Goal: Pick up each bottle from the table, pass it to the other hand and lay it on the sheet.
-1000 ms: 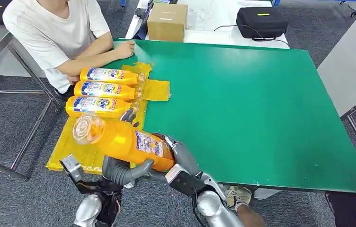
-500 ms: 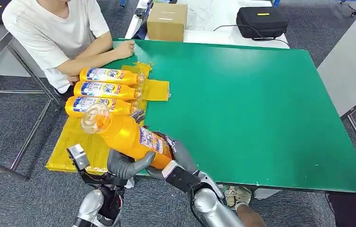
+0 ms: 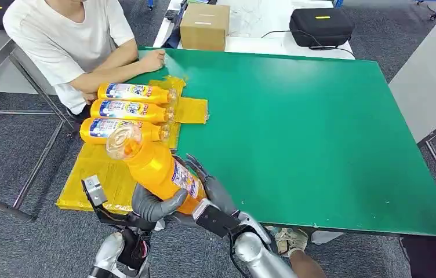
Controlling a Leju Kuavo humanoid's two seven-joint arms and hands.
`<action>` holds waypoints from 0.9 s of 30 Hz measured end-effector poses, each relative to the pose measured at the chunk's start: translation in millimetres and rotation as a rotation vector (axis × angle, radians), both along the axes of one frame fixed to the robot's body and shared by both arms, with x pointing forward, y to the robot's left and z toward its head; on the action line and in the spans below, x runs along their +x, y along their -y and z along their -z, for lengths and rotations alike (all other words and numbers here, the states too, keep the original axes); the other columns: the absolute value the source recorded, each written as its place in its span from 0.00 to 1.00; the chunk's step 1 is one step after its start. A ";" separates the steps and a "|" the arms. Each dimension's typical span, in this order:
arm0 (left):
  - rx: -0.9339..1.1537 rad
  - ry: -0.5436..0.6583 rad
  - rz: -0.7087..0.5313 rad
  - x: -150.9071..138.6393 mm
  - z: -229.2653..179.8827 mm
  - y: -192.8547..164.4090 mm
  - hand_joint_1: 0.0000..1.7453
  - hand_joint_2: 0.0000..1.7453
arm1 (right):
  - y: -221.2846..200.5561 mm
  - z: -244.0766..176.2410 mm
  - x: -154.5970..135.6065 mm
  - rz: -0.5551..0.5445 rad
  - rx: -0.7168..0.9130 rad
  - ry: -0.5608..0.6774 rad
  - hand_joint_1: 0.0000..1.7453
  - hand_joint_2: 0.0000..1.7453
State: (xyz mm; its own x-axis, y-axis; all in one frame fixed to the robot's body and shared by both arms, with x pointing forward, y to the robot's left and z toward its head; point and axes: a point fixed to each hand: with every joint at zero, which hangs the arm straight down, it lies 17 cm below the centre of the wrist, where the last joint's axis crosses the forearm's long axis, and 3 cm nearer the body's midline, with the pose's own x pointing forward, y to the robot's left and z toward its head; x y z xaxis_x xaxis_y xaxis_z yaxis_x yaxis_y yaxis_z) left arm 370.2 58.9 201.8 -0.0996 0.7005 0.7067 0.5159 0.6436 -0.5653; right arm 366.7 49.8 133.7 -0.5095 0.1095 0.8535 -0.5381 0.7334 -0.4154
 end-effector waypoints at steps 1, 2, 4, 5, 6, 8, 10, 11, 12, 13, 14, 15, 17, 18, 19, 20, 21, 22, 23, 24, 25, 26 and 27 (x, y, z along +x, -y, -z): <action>0.006 0.002 -0.002 0.0 0.4 -0.1 1.00 1.00 | 0.5 0.0 0.8 0.005 0.001 -0.002 0.00 0.00; 0.019 0.006 -0.008 0.3 1.2 -0.1 1.00 1.00 | 2.4 0.3 2.2 0.016 0.004 -0.005 0.00 0.00; 0.057 0.010 -0.036 2.4 3.9 -1.3 1.00 1.00 | 4.9 0.6 3.1 0.038 0.019 -0.013 0.00 0.00; 0.096 0.012 -0.067 4.9 7.4 -3.7 1.00 1.00 | 7.6 -1.8 4.7 0.058 0.031 -0.009 0.00 0.00; 0.152 0.021 -0.113 8.5 11.0 -7.6 1.00 1.00 | 11.4 -4.5 6.6 0.078 0.041 0.002 0.00 0.00; 0.314 0.064 -0.249 19.5 16.3 -20.7 1.00 1.00 | 22.0 -14.0 10.7 0.128 0.076 0.041 0.00 0.00; 0.518 0.155 -0.410 32.5 13.0 -37.7 1.00 1.00 | 42.0 -32.1 17.1 0.217 0.163 0.082 0.00 0.00; 0.600 0.203 -0.477 38.4 9.0 -46.5 1.00 1.00 | 56.2 -42.6 23.0 0.279 0.212 0.100 0.00 0.00; 0.650 0.235 -0.517 42.5 5.4 -52.9 1.00 1.00 | 68.6 -49.3 27.6 0.330 0.243 0.114 0.00 0.00; 0.705 0.264 -0.558 46.6 2.9 -60.4 1.00 1.00 | 83.7 -56.1 32.8 0.390 0.265 0.137 0.00 0.00; 0.744 0.287 -0.584 49.6 1.0 -65.8 1.00 1.00 | 98.0 -60.2 37.4 0.443 0.280 0.154 0.00 0.00; 0.782 0.306 -0.607 52.5 0.3 -72.1 1.00 1.00 | 112.9 -63.8 41.5 0.494 0.299 0.167 0.00 0.00; 0.835 0.322 -0.634 59.4 1.2 -84.7 1.00 1.00 | 138.4 -65.2 47.6 0.569 0.333 0.167 0.00 0.00; 0.855 0.324 -0.644 62.7 2.4 -91.0 1.00 1.00 | 149.7 -63.6 49.5 0.598 0.345 0.164 0.00 0.00; 0.870 0.323 -0.655 65.6 3.6 -97.1 1.00 1.00 | 158.9 -61.8 50.8 0.621 0.353 0.160 0.00 0.00; 0.913 0.337 -0.682 67.6 5.0 -102.7 1.00 1.00 | 165.7 -60.1 51.3 0.639 0.355 0.158 0.00 0.00; 0.985 0.365 -0.713 69.8 7.3 -106.0 1.00 1.00 | 171.3 -58.7 51.4 0.652 0.359 0.156 0.00 0.00; 1.061 0.392 -0.746 72.4 10.3 -109.5 1.00 1.00 | 177.4 -57.1 51.8 0.666 0.368 0.149 0.00 0.00; 1.156 0.416 -0.771 75.5 17.4 -112.4 1.00 1.00 | 180.8 -55.0 51.7 0.669 0.372 0.141 0.00 0.00; 1.240 0.434 -0.783 78.9 26.1 -113.9 1.00 1.00 | 182.8 -53.0 51.6 0.669 0.375 0.134 0.00 0.00; 1.304 0.446 -0.785 81.6 34.6 -115.7 1.00 1.00 | 184.1 -51.0 51.4 0.668 0.377 0.127 0.00 0.00; 1.360 0.457 -0.783 84.0 44.4 -117.8 1.00 1.00 | 184.7 -49.2 51.1 0.665 0.379 0.119 0.00 0.00; 1.424 0.455 -0.773 87.2 57.6 -121.5 1.00 1.00 | 183.9 -47.7 50.6 0.656 0.382 0.111 0.00 0.00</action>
